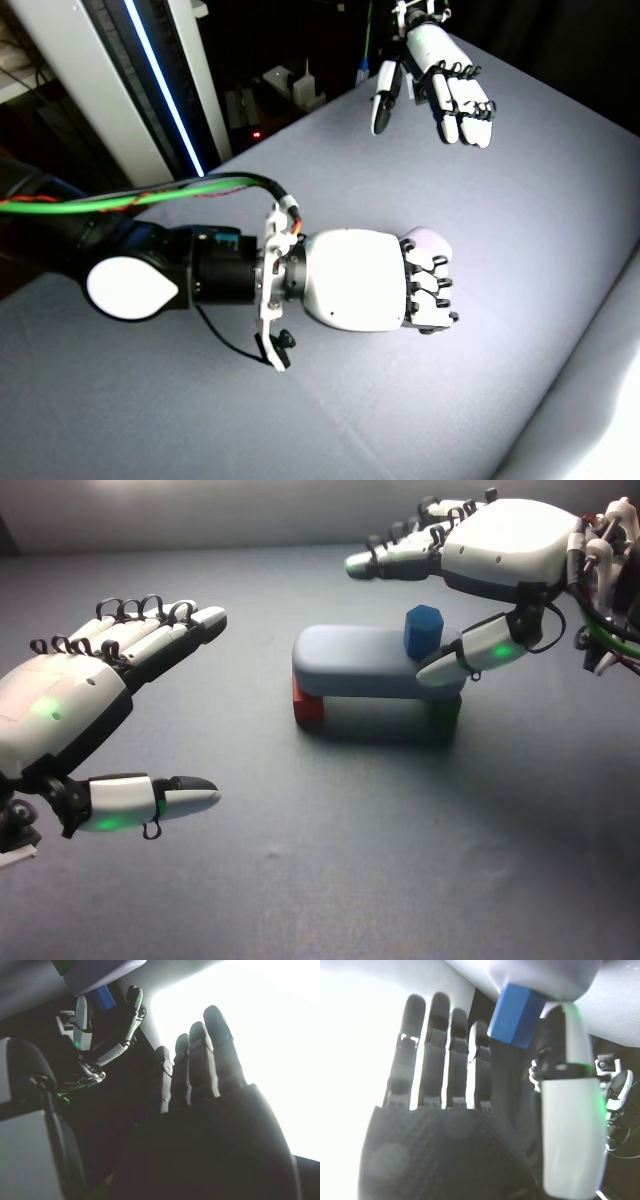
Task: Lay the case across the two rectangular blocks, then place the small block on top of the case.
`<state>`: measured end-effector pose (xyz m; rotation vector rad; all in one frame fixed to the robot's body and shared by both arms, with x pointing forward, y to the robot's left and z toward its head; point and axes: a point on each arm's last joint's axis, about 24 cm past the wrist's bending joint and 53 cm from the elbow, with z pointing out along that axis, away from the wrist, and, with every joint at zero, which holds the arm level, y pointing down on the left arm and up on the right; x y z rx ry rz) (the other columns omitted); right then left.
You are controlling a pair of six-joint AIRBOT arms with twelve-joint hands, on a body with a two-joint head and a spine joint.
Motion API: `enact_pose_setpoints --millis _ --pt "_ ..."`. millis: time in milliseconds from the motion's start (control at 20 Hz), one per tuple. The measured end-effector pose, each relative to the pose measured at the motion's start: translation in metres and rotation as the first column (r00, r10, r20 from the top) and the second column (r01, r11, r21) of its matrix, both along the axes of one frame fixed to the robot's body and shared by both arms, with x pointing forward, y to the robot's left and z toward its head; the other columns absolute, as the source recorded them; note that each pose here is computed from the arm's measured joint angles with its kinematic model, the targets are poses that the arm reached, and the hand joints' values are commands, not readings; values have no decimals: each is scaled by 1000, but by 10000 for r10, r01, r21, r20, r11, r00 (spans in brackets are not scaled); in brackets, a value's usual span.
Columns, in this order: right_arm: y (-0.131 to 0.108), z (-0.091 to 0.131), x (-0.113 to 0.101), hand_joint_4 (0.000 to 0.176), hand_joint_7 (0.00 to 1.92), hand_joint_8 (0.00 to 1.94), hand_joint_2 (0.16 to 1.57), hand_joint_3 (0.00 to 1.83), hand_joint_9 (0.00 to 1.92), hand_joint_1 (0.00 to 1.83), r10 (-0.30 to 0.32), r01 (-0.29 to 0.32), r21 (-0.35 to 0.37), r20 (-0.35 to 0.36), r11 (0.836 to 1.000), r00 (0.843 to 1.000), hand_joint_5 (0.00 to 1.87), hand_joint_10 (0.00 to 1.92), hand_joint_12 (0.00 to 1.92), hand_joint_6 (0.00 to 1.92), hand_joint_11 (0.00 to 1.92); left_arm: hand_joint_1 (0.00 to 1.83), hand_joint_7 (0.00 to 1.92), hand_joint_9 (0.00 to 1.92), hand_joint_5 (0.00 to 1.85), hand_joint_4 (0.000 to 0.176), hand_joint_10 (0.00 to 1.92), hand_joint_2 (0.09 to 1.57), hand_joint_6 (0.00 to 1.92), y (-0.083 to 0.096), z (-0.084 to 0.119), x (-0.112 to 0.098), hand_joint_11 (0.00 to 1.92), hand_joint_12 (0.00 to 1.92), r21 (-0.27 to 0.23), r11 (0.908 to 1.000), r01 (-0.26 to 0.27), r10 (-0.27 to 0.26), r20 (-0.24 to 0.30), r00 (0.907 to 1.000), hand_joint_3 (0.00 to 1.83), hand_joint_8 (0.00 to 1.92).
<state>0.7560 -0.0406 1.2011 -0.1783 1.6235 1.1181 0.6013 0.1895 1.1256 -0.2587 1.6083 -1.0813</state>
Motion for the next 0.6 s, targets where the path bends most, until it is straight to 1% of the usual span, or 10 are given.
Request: enact_pose_setpoints --millis 50,150,200,300,350,400,450,500,550,600 --pt "0 0 0 175 1 0 859 0 2 707 -1 1 1 3 10000 10000 0 0 7 0 0 809 85 91 118 72 0 961 0 0 0 0 0 427 -1 10000 -3 3 -1 10000 4 1" --pt "0 0 0 176 0 0 820 0 0 645 2 -2 0 7 10000 10000 0 0 0 0 0 821 98 101 142 25 3 936 3 0 0 0 0 481 2 10000 0 0 -3 10000 0 2" --pt "1 1 -1 176 0 0 839 0 0 621 31 -31 57 0 10000 10000 0 0 0 0 0 823 99 100 153 24 2 936 6 0 0 0 0 494 -3 10000 0 0 -2 10000 0 2" --pt "-4 20 -22 176 0 0 820 0 0 741 251 -227 1337 -166 9908 9995 0 0 0 0 0 782 109 121 114 84 7 948 7 -1 4 0 0 812 -141 9999 16 -14 96 10000 0 3" --pt "-8 35 -38 176 0 0 818 0 0 749 521 -563 1726 286 9834 9982 0 0 0 0 0 786 120 133 122 80 9 938 7 -1 7 -2 0 925 -252 9997 3 2 184 9998 0 4" --pt "-30 55 -66 161 0 0 846 2 0 723 689 -902 2761 861 9569 9939 0 0 0 0 0 815 139 156 145 10 17 926 10 2 17 -4 0 1047 -517 9986 -122 142 396 9991 0 6" --pt "-57 61 -79 162 0 0 841 0 0 720 619 -981 3422 1151 9345 9914 0 0 0 0 0 777 201 246 189 0 48 920 17 5 28 -8 0 1232 -621 9980 -100 147 748 9971 0 19" --pt "-65 61 -88 173 0 0 828 0 0 765 611 -1040 3556 1297 9288 9897 0 0 1 0 2 723 219 307 182 0 52 895 7 9 35 -9 24 1321 -682 9975 -165 232 976 9950 0 11" --pt "-78 53 -93 175 0 0 808 0 0 848 382 -717 3989 914 9142 9951 0 0 0 0 0 743 243 375 162 0 56 868 1 17 44 -7 87 1274 -941 9946 -441 554 1202 9912 0 8" --pt "-85 44 -101 176 0 0 807 0 0 864 312 -593 4184 737 9063 9968 0 0 0 0 0 792 215 347 122 3 31 798 0 18 49 -8 19 1321 -1074 9931 -469 618 1396 9883 0 1"
